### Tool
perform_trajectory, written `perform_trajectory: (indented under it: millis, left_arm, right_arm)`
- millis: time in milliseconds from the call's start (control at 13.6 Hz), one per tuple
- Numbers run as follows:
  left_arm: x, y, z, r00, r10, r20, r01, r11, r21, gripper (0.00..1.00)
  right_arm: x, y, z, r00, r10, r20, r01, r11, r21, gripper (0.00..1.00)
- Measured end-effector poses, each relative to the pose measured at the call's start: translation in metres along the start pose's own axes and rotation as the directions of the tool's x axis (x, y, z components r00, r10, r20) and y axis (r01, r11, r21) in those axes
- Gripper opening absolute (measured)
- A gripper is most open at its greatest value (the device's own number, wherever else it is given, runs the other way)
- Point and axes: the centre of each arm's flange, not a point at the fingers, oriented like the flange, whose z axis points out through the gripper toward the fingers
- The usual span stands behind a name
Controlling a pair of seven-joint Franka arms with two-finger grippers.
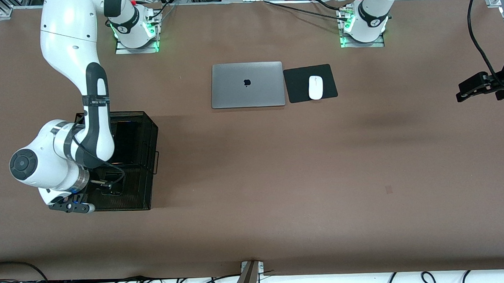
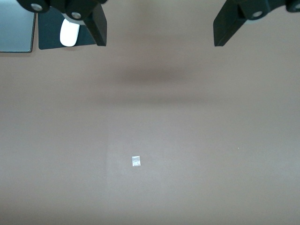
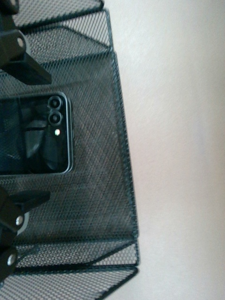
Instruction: Place phones with both arms
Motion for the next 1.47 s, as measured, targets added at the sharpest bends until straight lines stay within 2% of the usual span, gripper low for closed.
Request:
perform_trajectory:
  millis: [220, 367, 587, 734, 881, 1028, 1175, 1468]
  left_arm:
    - [0.0, 0.001, 0.0, 1.0, 0.002, 0.0, -0.002, 1.0, 0.0, 1.0]
    - [0.0, 0.001, 0.0, 1.0, 0.001, 0.001, -0.001, 1.0, 0.0, 1.0]
    - [0.0, 0.001, 0.001, 1.0, 0.001, 0.002, -0.001, 1.0, 0.0, 1.0]
    - [0.0, 0.001, 0.001, 1.0, 0.001, 0.003, -0.001, 1.0, 0.0, 1.0]
    - [0.0, 0.001, 0.001, 1.0, 0.001, 0.003, -0.001, 1.0, 0.0, 1.0]
    - [0.0, 0.002, 0.001, 1.0, 0.003, 0.003, -0.003, 1.0, 0.0, 1.0]
    - [0.001, 0.004, 0.001, 1.0, 0.007, -0.001, -0.007, 1.0, -0.001, 1.0]
    - [0.002, 0.008, 0.0, 1.0, 0.016, -0.011, -0.016, 1.0, -0.001, 1.0]
  right_arm:
    - [0.01, -0.015, -0.035, 0.999, -0.03, -0.013, 0.031, 0.999, 0.015, 0.99]
    - [0.01, -0.015, -0.069, 0.999, -0.03, 0.014, 0.03, 0.999, 0.017, 0.99]
    - [-0.006, -0.032, -0.144, 0.998, 0.028, 0.052, -0.029, 0.999, 0.033, 0.99]
    - [-0.029, -0.059, -0.193, 0.997, 0.053, 0.063, -0.054, 0.998, 0.014, 1.0]
    - [-0.051, -0.095, -0.227, 0.998, 0.051, 0.033, -0.05, 0.998, -0.028, 1.0]
    - [-0.069, -0.133, -0.242, 0.998, 0.067, 0.009, -0.066, 0.997, -0.046, 1.0]
    - [-0.08, -0.158, -0.243, 0.996, 0.092, 0.011, -0.091, 0.995, -0.048, 1.0]
    - [-0.085, -0.163, -0.234, 0.998, 0.045, 0.032, -0.043, 0.998, -0.044, 1.0]
